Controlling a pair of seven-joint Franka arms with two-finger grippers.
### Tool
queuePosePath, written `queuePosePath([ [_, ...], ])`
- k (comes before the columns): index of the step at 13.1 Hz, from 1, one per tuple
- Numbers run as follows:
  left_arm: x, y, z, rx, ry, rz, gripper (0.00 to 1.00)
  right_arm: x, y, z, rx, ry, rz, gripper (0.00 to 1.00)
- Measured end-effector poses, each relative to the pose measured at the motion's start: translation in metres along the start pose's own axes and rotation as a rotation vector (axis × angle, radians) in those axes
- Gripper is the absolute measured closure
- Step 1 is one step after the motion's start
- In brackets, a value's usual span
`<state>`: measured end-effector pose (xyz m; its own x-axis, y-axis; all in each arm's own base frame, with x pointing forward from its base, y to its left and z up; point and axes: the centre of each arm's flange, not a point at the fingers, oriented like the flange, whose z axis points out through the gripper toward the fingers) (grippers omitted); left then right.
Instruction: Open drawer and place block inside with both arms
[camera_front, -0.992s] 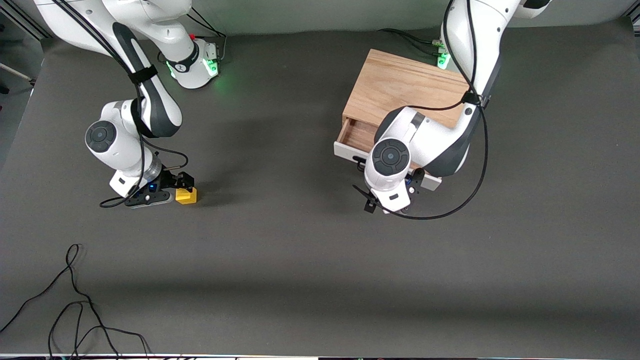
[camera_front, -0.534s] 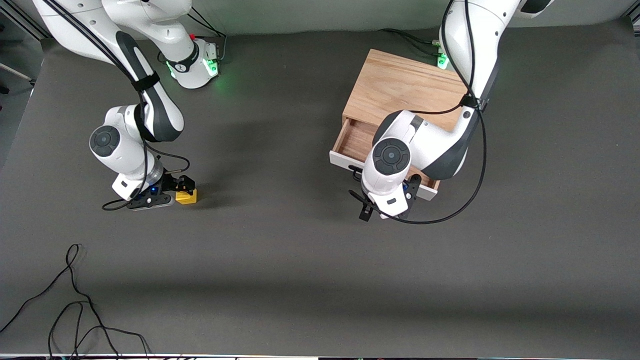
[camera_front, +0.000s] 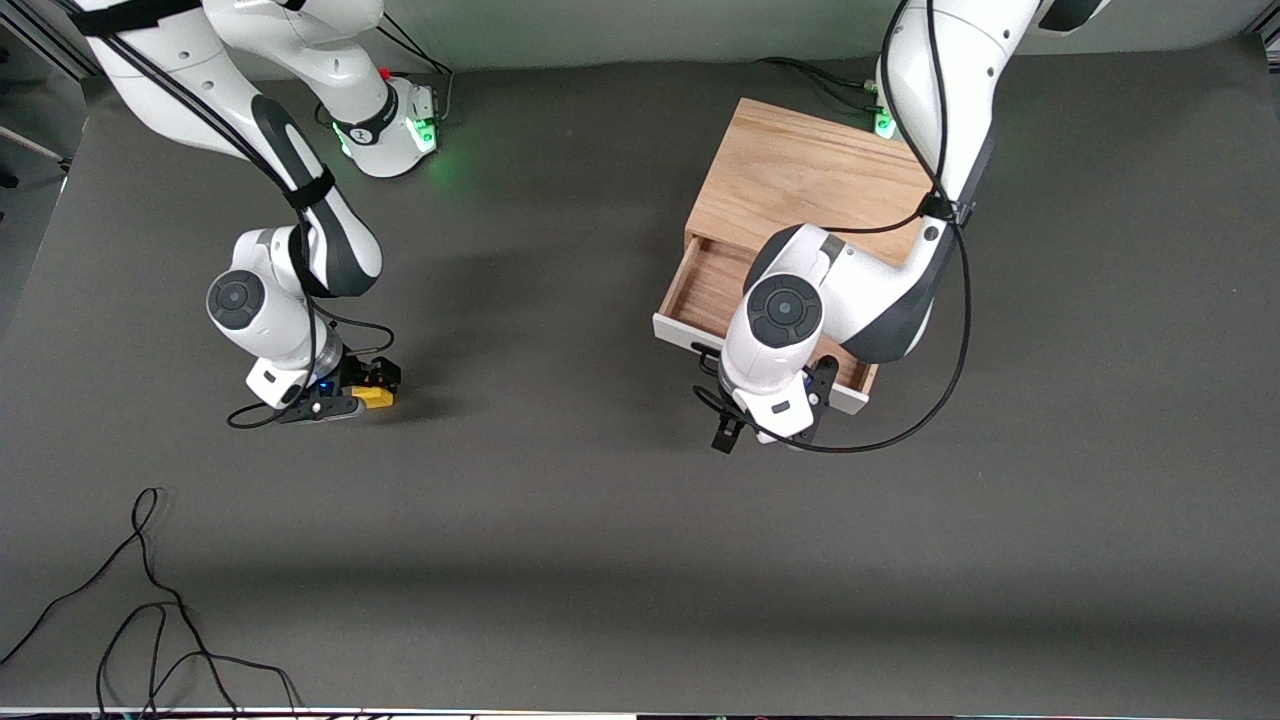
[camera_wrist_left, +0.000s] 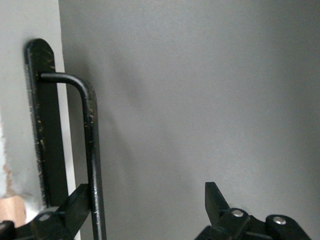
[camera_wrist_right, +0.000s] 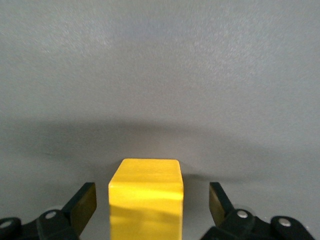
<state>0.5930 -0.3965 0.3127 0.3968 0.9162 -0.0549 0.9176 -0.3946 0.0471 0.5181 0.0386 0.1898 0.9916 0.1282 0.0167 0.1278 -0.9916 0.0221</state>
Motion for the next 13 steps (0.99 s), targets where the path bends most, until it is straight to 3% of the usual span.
queuePosePath([
  [2,-0.001,0.007,-0.005,-0.045,-0.008,0.0,0.0,0.0,0.0,0.002,0.0,-0.001,0.0,0.07],
  [5,-0.002,0.019,-0.026,-0.101,-0.016,0.0,0.0,0.0,0.0,0.002,0.0,0.002,-0.001,0.4],
  [6,0.001,0.025,-0.037,-0.126,-0.016,-0.004,0.0,0.001,-0.001,0.001,-0.001,0.003,-0.001,0.45],
  [9,0.037,0.04,-0.09,-0.178,0.028,0.018,0.0,0.004,-0.002,-0.002,-0.001,0.012,-0.004,0.45],
  [11,0.076,0.035,-0.139,-0.165,0.053,0.104,0.0,0.012,-0.002,-0.012,0.0,0.027,-0.005,0.45],
  [13,0.116,0.019,-0.18,-0.117,0.065,0.191,0.0,0.026,-0.003,-0.033,0.004,0.007,-0.007,0.45],
])
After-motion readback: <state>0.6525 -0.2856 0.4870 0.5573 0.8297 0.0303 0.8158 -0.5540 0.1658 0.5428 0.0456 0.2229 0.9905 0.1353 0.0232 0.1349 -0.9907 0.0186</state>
